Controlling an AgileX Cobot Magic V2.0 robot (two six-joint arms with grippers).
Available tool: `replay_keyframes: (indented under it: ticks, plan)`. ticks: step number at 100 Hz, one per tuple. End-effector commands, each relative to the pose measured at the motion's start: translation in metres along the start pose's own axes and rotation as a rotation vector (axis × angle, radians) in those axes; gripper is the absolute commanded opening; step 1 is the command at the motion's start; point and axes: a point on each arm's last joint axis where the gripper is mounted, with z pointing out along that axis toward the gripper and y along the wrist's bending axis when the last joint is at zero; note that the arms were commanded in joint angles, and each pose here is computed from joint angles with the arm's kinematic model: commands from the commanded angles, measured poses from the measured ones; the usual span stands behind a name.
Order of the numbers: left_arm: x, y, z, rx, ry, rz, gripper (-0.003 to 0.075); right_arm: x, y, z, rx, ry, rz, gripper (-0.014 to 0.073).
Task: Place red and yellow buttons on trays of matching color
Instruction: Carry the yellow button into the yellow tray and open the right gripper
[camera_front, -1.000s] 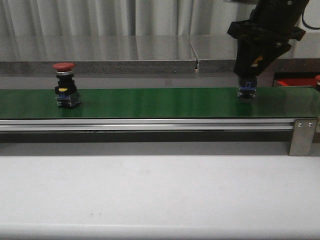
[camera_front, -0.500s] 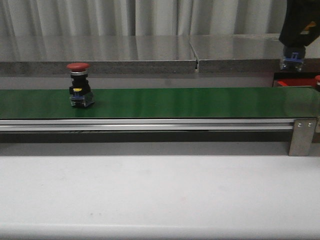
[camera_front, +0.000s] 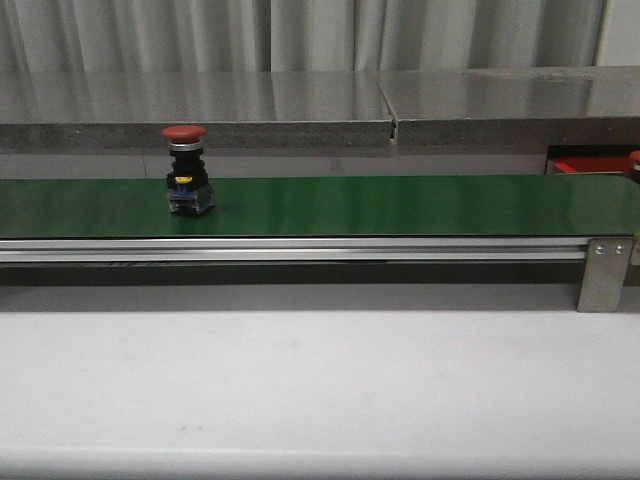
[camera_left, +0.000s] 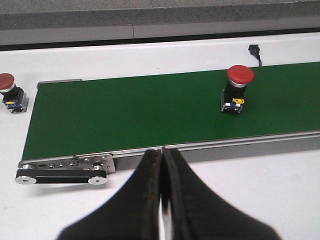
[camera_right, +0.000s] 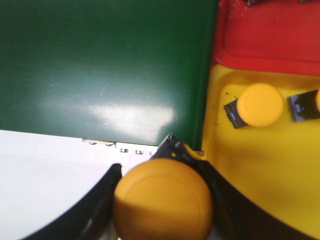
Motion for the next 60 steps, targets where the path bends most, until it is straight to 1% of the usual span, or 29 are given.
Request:
replay_keyframes:
  ticks: [1, 28, 50, 60]
  plan:
    - [-0.012, -0.002, -0.006, 0.003, -0.089, -0.003, -0.002, -0.002, -0.008, -0.018, 0.033, -0.1, 0.041, 0.0062]
    - [-0.012, -0.002, -0.006, 0.003, -0.089, -0.003, -0.002, 0.013, -0.039, -0.01, 0.098, -0.116, 0.191, 0.0062]
    - [-0.012, -0.002, -0.006, 0.003, -0.089, -0.003, -0.002, 0.016, -0.048, -0.002, 0.127, -0.149, 0.213, 0.0062]
    - [-0.012, -0.002, -0.006, 0.003, -0.089, -0.003, -0.002, 0.016, -0.051, 0.007, 0.128, -0.134, 0.232, 0.0062]
